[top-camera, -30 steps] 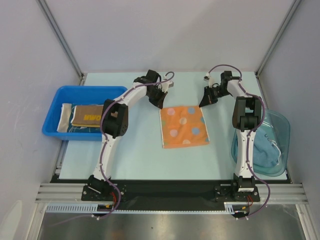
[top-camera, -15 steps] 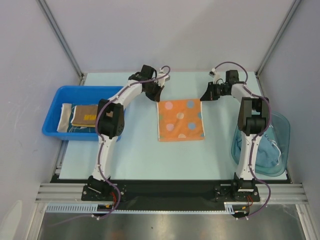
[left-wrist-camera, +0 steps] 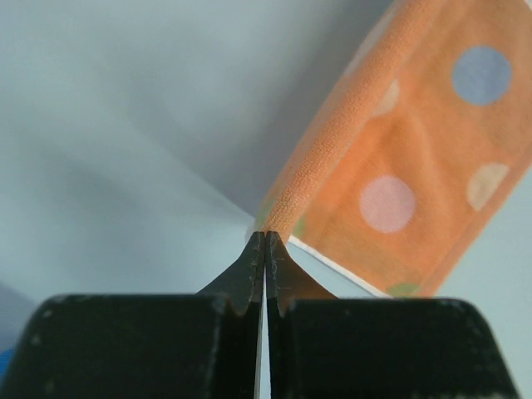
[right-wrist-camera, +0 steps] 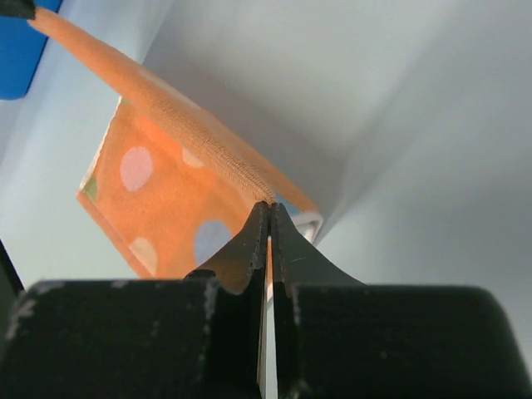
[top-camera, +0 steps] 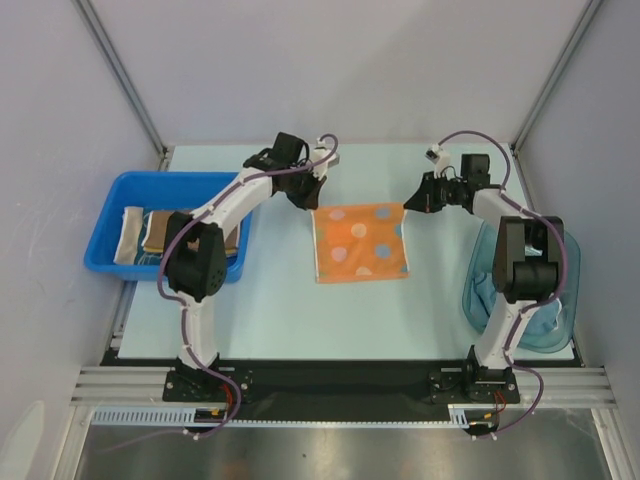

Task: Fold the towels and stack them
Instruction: Fold the towel

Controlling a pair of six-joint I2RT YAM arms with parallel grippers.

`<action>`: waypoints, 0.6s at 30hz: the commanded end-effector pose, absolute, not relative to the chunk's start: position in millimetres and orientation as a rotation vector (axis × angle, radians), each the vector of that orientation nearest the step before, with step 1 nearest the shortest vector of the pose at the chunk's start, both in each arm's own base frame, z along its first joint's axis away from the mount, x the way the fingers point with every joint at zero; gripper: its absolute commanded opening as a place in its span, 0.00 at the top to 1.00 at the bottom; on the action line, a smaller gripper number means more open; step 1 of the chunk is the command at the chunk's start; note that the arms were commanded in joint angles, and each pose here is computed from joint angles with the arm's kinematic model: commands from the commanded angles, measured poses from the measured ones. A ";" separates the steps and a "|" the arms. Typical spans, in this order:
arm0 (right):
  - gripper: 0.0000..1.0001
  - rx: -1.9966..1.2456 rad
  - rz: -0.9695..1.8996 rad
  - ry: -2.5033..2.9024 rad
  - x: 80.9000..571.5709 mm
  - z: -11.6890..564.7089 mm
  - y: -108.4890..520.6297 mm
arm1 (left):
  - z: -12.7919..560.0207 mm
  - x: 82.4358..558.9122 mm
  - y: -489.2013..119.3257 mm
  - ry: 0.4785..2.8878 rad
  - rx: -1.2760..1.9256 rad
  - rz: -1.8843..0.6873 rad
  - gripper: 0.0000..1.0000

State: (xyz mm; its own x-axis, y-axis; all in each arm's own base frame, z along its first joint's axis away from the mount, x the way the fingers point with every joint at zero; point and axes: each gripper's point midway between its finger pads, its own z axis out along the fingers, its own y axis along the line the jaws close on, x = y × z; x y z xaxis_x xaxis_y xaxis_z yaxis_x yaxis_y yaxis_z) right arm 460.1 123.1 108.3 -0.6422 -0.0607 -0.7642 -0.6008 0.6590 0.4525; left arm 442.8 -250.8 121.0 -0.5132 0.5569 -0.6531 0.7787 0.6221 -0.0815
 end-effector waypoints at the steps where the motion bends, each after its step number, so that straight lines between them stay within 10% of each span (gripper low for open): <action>1: 1.00 -0.487 0.830 2.073 454.1 135.6 119.1 | 148.5 420.4 -252.6 2.196 1.032 -0.489 1.00; 18: 1.00 -0.280 0.713 2.244 356.1 106.9 124.2 | 116.2 326.9 -263.9 2.265 1.053 -0.521 1.00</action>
